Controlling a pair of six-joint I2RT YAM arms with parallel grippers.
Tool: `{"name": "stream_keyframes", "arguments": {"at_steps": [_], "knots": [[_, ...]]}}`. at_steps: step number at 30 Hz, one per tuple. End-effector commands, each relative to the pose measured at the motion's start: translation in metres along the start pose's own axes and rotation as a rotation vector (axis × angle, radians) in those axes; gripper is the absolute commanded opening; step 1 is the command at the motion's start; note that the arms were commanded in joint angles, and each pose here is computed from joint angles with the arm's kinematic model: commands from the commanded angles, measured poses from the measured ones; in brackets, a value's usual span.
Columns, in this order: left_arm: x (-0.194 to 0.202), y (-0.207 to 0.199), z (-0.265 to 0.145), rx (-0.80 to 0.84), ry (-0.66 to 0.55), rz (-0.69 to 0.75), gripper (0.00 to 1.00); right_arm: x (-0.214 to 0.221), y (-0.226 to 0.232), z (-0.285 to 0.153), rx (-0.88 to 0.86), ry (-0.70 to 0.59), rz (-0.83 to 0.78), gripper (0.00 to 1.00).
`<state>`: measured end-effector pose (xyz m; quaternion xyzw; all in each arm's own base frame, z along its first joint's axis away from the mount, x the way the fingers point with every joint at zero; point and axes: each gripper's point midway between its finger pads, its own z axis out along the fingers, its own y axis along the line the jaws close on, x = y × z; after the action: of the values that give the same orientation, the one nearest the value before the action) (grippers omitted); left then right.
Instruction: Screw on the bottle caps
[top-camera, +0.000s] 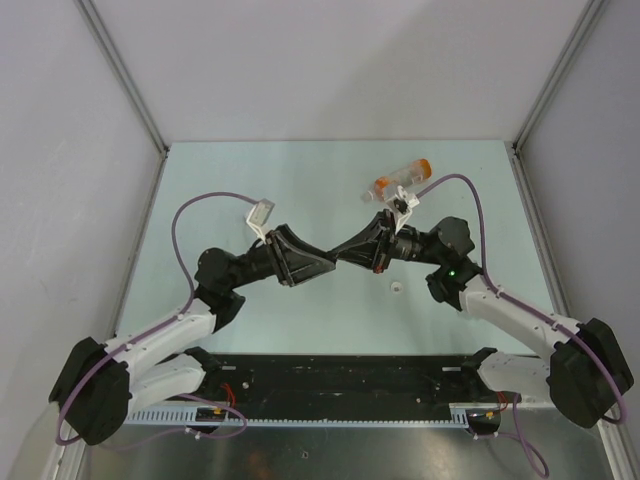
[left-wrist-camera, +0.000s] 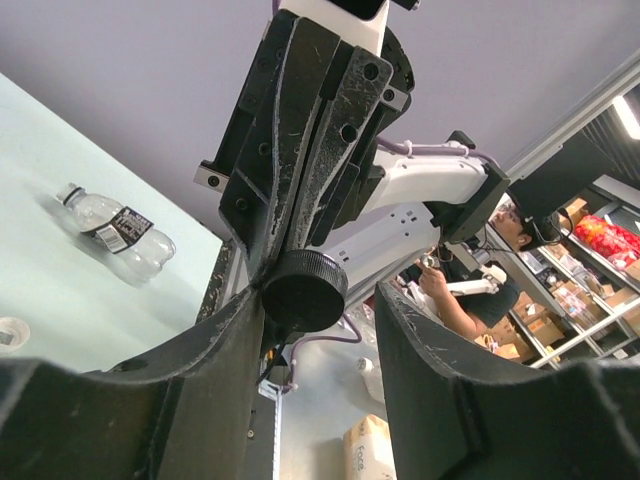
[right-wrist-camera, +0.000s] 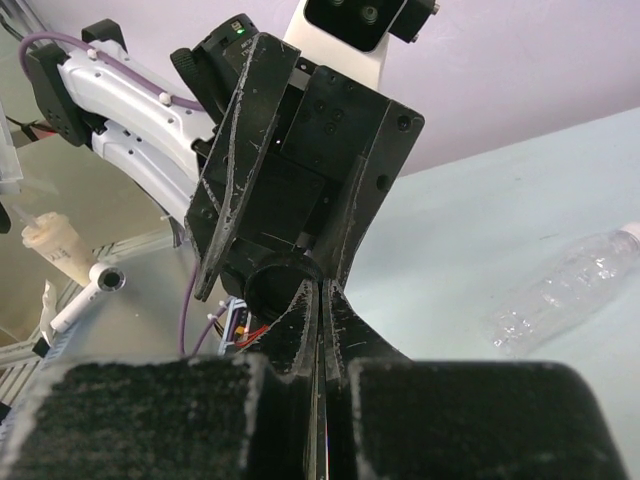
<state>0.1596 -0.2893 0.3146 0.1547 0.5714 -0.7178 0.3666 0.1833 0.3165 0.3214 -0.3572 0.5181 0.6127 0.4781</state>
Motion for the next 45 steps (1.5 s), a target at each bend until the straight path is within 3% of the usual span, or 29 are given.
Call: {"name": "stream_keyframes", "arguments": {"at_steps": [1,6,13,17,27,30,37,42,45], "knots": [[-0.008,-0.024,0.007,0.085,0.006,0.047,0.52,-0.011,0.012,0.007,-0.076,0.0,-0.064,0.0],[-0.008,-0.026,0.007,0.094,0.01,0.056,0.49,-0.006,0.018,0.007,-0.115,0.027,-0.086,0.0],[-0.009,-0.026,0.007,0.096,0.005,0.065,0.32,0.002,0.016,0.007,-0.105,0.077,-0.112,0.0],[-0.007,-0.025,0.007,0.095,0.011,0.07,0.29,0.004,0.009,0.007,-0.064,0.097,-0.113,0.04],[-0.005,-0.005,0.007,0.047,-0.006,0.12,0.2,-0.008,-0.001,-0.006,0.09,0.098,-0.129,0.36],[-0.005,0.005,0.007,0.024,-0.006,0.134,0.16,-0.013,-0.003,-0.012,0.147,0.087,-0.125,0.51],[-0.007,0.021,0.005,-0.035,0.037,0.213,0.1,-0.042,-0.038,-0.052,0.505,-0.023,-0.055,0.82],[-0.025,0.075,-0.01,-0.364,-0.01,0.303,0.09,-0.026,-0.098,-0.137,1.036,-0.042,0.145,0.9],[-0.04,0.108,-0.037,-0.621,-0.071,0.354,0.1,0.011,-0.128,-0.224,1.473,0.022,0.299,0.9]]}}
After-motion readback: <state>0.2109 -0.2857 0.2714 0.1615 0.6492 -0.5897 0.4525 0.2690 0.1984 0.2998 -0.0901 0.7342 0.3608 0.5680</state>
